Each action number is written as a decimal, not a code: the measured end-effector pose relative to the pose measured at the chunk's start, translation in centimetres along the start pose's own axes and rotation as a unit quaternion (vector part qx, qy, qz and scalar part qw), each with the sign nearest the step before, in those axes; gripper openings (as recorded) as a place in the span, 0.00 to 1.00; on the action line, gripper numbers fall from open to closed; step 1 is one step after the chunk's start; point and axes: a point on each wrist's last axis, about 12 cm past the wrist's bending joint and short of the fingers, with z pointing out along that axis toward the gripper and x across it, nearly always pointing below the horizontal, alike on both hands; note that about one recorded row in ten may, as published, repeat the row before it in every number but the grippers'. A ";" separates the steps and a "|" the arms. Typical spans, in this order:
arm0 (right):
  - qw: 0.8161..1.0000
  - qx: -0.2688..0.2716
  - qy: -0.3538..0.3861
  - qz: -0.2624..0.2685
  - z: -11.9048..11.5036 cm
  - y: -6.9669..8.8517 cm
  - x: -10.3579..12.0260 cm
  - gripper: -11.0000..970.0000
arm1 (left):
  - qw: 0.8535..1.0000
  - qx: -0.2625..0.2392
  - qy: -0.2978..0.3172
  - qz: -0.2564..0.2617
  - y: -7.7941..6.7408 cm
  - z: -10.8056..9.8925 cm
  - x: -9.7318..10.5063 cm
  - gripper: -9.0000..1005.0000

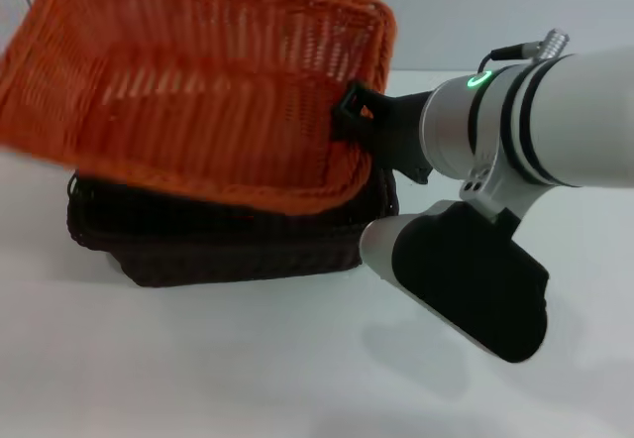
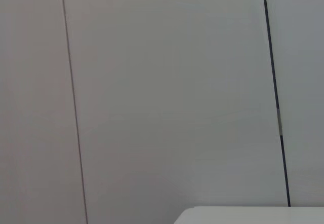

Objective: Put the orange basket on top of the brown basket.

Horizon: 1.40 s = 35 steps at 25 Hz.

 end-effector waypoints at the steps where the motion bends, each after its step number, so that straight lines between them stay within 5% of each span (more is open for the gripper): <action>1: 1.000 0.001 0.003 -0.002 0.2 0.1 0.1 0.17 | 1.000 0.001 0.000 0.000 0.0 0.0 0.0 0.78; 23: 0.999 -0.027 0.007 0.044 3.0 2.6 0.5 0.18 | 1.000 0.020 -0.001 -0.009 -1.0 0.4 -0.2 0.78; 35: 0.998 -0.007 -0.024 0.062 -0.8 4.0 -2.7 0.59 | 0.999 0.041 0.019 -0.007 -1.9 1.7 -0.1 0.78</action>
